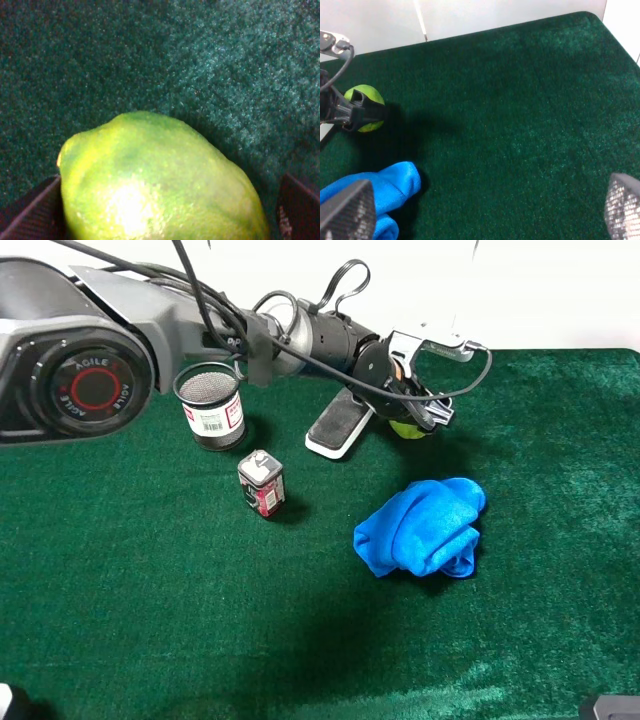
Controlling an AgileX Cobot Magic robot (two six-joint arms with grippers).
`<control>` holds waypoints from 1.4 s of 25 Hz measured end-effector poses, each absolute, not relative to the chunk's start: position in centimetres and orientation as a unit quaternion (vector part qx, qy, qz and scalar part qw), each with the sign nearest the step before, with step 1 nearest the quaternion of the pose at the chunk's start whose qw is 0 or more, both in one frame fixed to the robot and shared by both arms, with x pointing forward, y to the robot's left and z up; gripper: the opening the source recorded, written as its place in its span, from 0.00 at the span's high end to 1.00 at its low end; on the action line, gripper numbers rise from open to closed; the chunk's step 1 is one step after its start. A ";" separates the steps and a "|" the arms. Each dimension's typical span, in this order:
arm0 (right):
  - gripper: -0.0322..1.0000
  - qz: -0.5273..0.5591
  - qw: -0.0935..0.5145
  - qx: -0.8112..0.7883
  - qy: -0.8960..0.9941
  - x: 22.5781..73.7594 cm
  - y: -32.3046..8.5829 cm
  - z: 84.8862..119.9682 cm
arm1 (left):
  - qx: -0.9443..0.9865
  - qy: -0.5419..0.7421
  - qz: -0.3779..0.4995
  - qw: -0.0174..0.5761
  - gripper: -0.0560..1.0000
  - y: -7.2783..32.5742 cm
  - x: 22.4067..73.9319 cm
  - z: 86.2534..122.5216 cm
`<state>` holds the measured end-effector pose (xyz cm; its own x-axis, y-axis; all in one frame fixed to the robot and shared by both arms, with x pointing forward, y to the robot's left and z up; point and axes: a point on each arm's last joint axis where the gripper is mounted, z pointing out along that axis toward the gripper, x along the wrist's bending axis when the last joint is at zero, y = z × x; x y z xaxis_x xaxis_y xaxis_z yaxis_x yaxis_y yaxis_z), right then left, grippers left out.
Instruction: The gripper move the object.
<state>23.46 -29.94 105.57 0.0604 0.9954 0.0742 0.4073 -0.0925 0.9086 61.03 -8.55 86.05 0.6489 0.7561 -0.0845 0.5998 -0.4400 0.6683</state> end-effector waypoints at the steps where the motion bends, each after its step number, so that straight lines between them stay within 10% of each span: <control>1: 0.30 0.394 0.373 0.625 0.561 23.5 -29.9 105.6 | 0.841 0.403 0.114 0.343 0.15 -8.5 61.0 86.1; 12: 0.30 0.395 0.374 0.625 0.560 23.5 -29.9 105.6 | 0.839 0.402 0.116 0.347 0.15 -8.5 61.0 87.2; 35: 0.30 0.396 0.373 0.625 0.560 23.5 -29.9 105.6 | 0.891 0.373 0.098 0.239 0.15 -4.4 57.1 101.5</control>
<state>23.48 -29.91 105.60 0.0585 0.9953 0.0768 0.4045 -0.0940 0.9097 57.15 -4.39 101.55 0.7019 0.7123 -0.0035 0.6185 -0.6071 0.4989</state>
